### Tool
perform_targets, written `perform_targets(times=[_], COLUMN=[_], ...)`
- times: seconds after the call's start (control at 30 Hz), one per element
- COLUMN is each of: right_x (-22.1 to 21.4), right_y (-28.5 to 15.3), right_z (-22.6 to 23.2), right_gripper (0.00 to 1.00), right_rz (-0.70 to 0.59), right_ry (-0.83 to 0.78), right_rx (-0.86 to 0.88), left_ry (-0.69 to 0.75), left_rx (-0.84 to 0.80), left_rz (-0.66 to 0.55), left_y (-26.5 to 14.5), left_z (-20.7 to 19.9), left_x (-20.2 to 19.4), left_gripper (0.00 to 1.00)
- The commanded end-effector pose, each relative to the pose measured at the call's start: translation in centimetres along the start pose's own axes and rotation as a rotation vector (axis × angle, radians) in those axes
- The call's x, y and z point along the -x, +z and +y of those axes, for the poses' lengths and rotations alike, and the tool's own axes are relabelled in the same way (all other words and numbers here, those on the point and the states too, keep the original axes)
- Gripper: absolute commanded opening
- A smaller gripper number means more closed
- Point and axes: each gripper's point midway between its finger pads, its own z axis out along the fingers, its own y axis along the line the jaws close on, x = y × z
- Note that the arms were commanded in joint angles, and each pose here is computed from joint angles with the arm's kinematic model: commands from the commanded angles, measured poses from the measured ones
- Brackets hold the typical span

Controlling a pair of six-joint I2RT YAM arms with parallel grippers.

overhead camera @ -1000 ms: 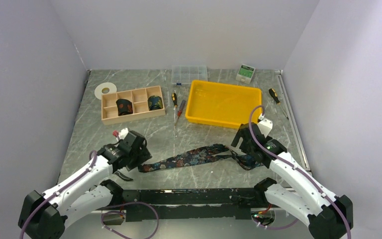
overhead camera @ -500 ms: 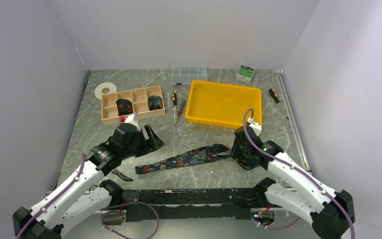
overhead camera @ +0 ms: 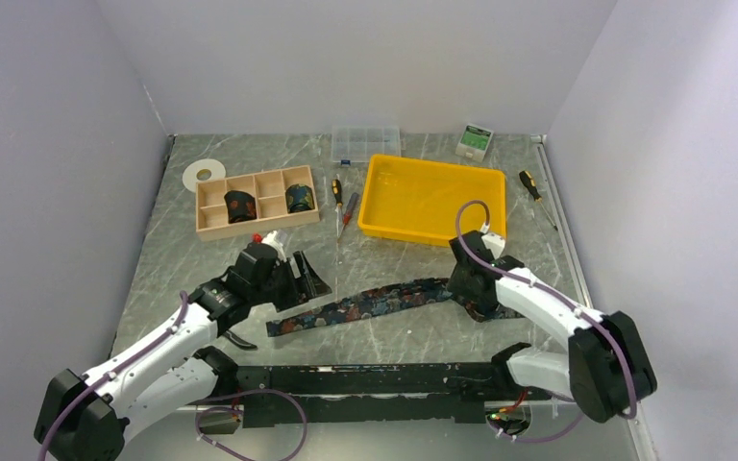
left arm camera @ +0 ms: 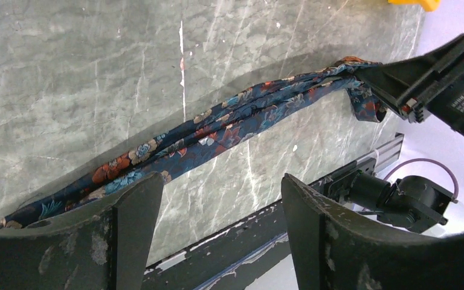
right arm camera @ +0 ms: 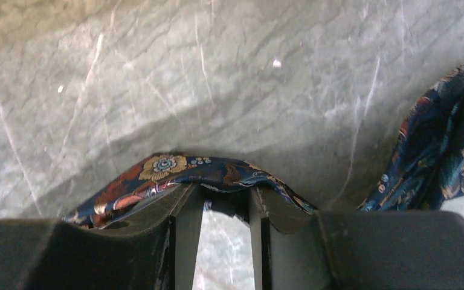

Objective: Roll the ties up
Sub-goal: Flatten out the tie at the center of the board.

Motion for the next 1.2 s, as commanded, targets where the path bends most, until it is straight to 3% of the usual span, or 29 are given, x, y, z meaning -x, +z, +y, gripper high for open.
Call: perform_targets(times=[0.0, 0.2, 0.33, 0.43, 0.57, 0.7, 0.8, 0.93, 1.17], right_x=[4.1, 5.4, 7.6, 9.8, 10.5, 9.5, 10.7, 13.0, 10.2], right_y=[1.2, 4.1, 2.3, 1.4, 3.3, 5.0, 2.2, -4.2, -5.5], right_z=[2.2, 1.0, 1.3, 0.8, 0.5, -0.2, -0.5, 0.1, 2.6], right_gripper=[0.36, 0.41, 0.68, 0.76, 0.73, 0.58, 0.55, 0.62, 0.56], right_rz=[-0.109, -0.087, -0.160, -0.199, -0.132, -0.082, -0.200, -0.372, -0.290], right_ry=[0.026, 0.032, 0.023, 0.009, -0.004, -0.002, 0.035, 0.031, -0.027], right_rx=[0.049, -0.030, -0.006, -0.018, -0.063, -0.116, -0.074, 0.034, 0.143], left_ry=[-0.001, 0.015, 0.064, 0.088, 0.109, 0.108, 0.108, 0.110, 0.089], left_rx=[-0.062, -0.031, 0.017, 0.054, 0.060, 0.083, 0.077, 0.034, 0.023], left_rz=[-0.008, -0.003, -0.027, -0.069, -0.106, -0.084, -0.089, -0.150, -0.130], left_y=[0.1, 0.5, 0.0, -0.6, -0.9, -1.2, -2.1, -3.4, -3.3], left_z=[-0.9, 0.0, 0.2, 0.6, 0.4, 0.7, 0.9, 0.6, 1.0], left_x=[0.0, -0.3, 0.7, 1.6, 2.4, 2.1, 1.8, 2.1, 1.2], left_gripper=[0.77, 0.77, 0.78, 0.80, 0.80, 0.79, 0.78, 0.79, 0.78])
